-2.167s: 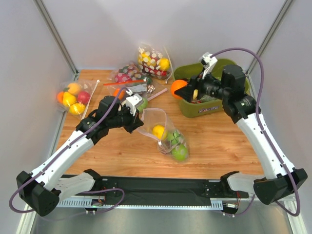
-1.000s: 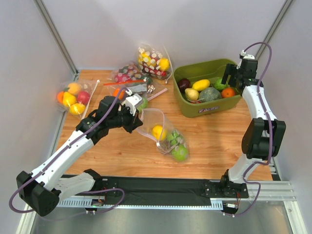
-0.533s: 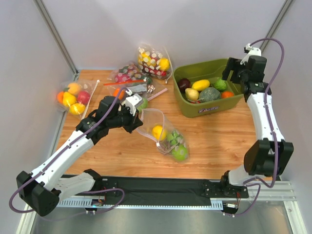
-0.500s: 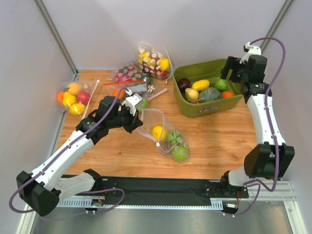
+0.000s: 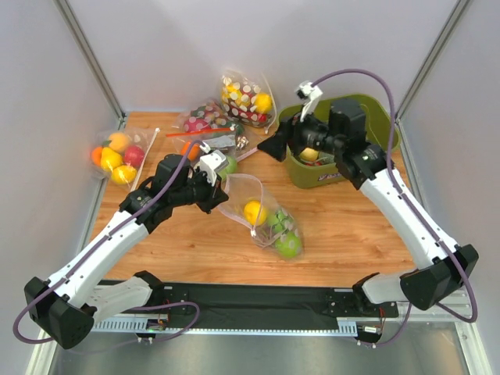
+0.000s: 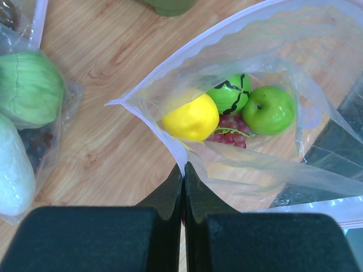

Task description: Open the zip-top bag and remove the fake food

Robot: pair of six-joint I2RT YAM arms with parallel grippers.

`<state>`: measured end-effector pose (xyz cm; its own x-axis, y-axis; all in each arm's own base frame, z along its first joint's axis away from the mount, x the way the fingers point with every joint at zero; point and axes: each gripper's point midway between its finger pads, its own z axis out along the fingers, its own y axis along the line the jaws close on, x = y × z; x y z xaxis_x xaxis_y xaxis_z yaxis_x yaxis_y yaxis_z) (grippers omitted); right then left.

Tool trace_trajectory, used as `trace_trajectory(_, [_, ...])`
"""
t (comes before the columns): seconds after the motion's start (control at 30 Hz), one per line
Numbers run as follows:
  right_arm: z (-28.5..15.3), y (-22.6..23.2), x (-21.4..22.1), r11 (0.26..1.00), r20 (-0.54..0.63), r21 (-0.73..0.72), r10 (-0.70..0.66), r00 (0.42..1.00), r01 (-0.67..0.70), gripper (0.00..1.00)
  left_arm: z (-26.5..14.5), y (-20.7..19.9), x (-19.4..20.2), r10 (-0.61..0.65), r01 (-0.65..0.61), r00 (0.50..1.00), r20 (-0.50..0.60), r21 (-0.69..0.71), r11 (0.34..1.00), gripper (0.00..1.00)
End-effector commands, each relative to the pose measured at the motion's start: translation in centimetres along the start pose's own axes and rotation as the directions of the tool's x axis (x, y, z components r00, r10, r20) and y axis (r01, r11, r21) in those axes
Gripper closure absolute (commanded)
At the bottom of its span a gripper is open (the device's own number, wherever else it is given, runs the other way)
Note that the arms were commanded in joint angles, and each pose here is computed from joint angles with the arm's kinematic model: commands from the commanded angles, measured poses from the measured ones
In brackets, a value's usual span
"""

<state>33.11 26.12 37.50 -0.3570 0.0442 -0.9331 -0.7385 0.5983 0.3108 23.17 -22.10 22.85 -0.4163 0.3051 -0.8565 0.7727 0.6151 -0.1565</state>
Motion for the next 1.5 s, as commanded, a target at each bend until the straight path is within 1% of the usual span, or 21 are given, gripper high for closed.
trace_trajectory(0.0, [0.7, 6.5, 0.5, 0.965, -0.053, -0.257, 0.032, 0.998, -0.045, 0.19, -0.6, -0.3, -0.9, 0.03, -0.03, 0.999, 0.034, 0.005, 1.0, 1.0])
trace_trajectory(0.07, [0.9, 9.4, 2.1, 0.933, -0.113, -0.353, 0.033, 0.993, -0.071, 0.2, -0.6, -0.2, -0.9, 0.031, -0.031, 0.999, 0.036, 0.002, 1.0, 1.0])
trace_trajectory(0.17, [0.7, 12.8, 4.4, 0.887, -0.193, -0.45, 0.013, 0.981, -0.1, 0.21, -0.5, -0.2, -0.8, 0.03, -0.03, 0.999, 0.031, 0.004, 1.0, 1.0])
trace_trajectory(0.33, [0.3, 16.1, 7.3, 0.839, -0.285, -0.523, -0.008, 0.959, -0.149, 0.27, -0.5, -0.3, -0.8, 0.03, -0.03, 0.999, 0.031, 0.005, 1.0, 1.0])
trace_trajectory(0.47, [0.1, 17.5, 9.2, 0.814, -0.338, -0.55, -0.013, 0.941, -0.186, 0.32, -0.6, -0.3, -0.9, 0.03, -0.03, 0.999, 0.033, 0.005, 1.0, 1.0])
trace_trajectory(0.53, [0.4, 16.9, 10.6, 0.831, -0.377, -0.512, 0.008, 0.926, -0.216, 0.35, -0.6, -0.3, -0.9, 0.031, -0.031, 0.999, 0.035, 0.003, 1.0, 1.0])
trace_trajectory(0.63, [1.3, 15.1, 12.4, 0.882, -0.414, -0.416, 0.034, 0.91, -0.222, 0.38, -0.8, -0.3, -1.0, 0.033, -0.033, 0.999, 0.041, 0.002, 0.999, 1.0])
trace_trajectory(0.67, [2.1, 13.8, 13.1, 0.912, -0.425, -0.351, 0.046, 0.904, -0.211, 0.39, -0.8, -0.3, -1.0, 0.033, -0.033, 0.999, 0.041, 0.003, 0.999, 1.0])
trace_trajectory(0.73, [2.6, 12.3, 14.1, 0.943, -0.445, -0.271, 0.056, 0.894, -0.194, 0.42, -0.8, -0.5, -1.1, 0.035, -0.035, 0.998, 0.044, 0.01, 0.999, 1.0])
trace_trajectory(0.77, [3.3, 10.8, 14.4, 0.966, -0.437, -0.198, 0.065, 0.897, -0.167, 0.42, -0.8, -0.5, -1.1, 0.035, -0.035, 0.998, 0.044, 0.013, 0.999, 1.0])
trace_trajectory(0.83, [3.8, 9.2, 15.2, 0.983, -0.439, -0.119, 0.073, 0.896, -0.138, 0.43, -0.8, -0.6, -1.2, 0.037, -0.038, 0.998, 0.05, 0.019, 0.999, 1.0])
trace_trajectory(0.87, [4.3, 7.9, 15.5, 0.992, -0.432, -0.056, 0.075, 0.899, -0.109, 0.43, -0.9, -0.7, -1.2, 0.037, -0.038, 0.998, 0.05, 0.023, 0.999, 1.0])
trace_trajectory(0.93, [4.7, 6.4, 15.8, 0.997, -0.422, 0.01, 0.075, 0.904, -0.078, 0.44, -0.9, -0.7, -1.2, 0.037, -0.038, 0.998, 0.052, 0.024, 0.999, 1.0])
trace_trajectory(1.07, [5.3, 4.7, 16.0, 0.995, -0.392, 0.085, 0.078, 0.917, -0.048, 0.44, -0.8, -0.8, -1.1, 0.036, -0.038, 0.998, 0.05, 0.029, 0.999, 1.0])
trace_trajectory(1.17, [5.3, 3.5, 16.2, 0.991, -0.393, 0.13, 0.042, 0.919, 0.011, 0.44, -0.7, -0.9, -1.0, 0.034, -0.036, 0.998, 0.044, 0.037, 0.999, 1.0])
trace_trajectory(1.27, [5.4, 3.6, 17.1, 0.99, -0.425, 0.126, -0.009, 0.905, 0.069, 0.43, -0.5, -1.0, -0.9, 0.031, -0.033, 0.999, 0.038, 0.046, 0.998, 1.0])
trace_trajectory(1.37, [5.5, 4.8, 18.6, 0.986, -0.461, 0.092, -0.08, 0.884, 0.137, 0.43, -0.1, -1.1, -0.7, 0.027, -0.029, 0.999, 0.028, 0.059, 0.998, 1.0])
trace_trajectory(1.47, [6.0, 4.6, 20.0, 0.986, -0.488, 0.093, -0.074, 0.87, 0.136, 0.43, 0.1, -1.0, -0.5, 0.021, -0.022, 1.0, 0.018, 0.061, 0.998, 1.0])
